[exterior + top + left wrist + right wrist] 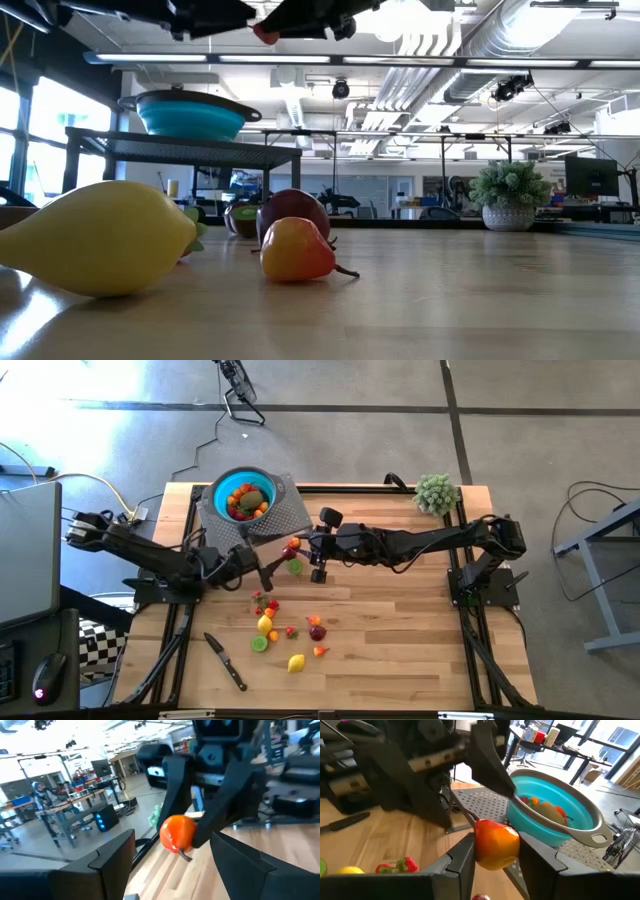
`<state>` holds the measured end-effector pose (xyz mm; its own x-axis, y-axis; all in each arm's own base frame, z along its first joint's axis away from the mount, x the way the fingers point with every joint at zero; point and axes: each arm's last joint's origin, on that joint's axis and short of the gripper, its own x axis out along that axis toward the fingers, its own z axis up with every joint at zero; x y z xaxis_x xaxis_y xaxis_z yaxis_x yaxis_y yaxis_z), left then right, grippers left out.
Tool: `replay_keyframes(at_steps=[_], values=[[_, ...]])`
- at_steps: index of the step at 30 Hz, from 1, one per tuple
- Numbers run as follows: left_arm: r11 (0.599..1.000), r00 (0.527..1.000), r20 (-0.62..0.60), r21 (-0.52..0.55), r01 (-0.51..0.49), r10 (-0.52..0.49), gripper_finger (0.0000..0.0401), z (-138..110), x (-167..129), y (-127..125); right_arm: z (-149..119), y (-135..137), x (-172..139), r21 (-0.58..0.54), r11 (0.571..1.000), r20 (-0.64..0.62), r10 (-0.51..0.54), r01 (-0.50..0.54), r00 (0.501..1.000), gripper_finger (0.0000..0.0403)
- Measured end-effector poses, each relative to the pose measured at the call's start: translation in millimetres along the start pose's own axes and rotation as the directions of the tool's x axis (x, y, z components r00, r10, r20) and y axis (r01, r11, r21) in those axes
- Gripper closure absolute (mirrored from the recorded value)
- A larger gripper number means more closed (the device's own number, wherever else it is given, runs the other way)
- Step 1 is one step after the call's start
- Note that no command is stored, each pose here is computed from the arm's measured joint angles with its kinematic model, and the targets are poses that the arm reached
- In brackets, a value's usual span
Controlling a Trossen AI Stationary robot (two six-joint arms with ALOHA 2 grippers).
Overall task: Pick & Place Fruit
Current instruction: Put the orange pear into the blue strainer bowl on the shelf
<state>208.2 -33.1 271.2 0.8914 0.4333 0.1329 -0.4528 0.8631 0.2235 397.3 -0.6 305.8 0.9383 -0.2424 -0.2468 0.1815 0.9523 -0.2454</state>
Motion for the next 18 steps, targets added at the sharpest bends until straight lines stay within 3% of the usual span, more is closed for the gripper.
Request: replay_keyframes(at_steps=[10,18], values=[[0.997,0.996,-0.037,-0.022,0.079,-0.08,0.0163,5.0,-17.6,0.0,0.0,-4.8,1.1,0.008,1.0,0.007,-0.012,0.012,1.0,0.0278],[1.0,0.999,-0.053,-0.024,0.012,-0.013,0.0203,3.4,-15.4,-0.3,0.2,-4.3,1.0,0.013,1.0,0.008,-0.009,0.009,1.0,0.0277]])
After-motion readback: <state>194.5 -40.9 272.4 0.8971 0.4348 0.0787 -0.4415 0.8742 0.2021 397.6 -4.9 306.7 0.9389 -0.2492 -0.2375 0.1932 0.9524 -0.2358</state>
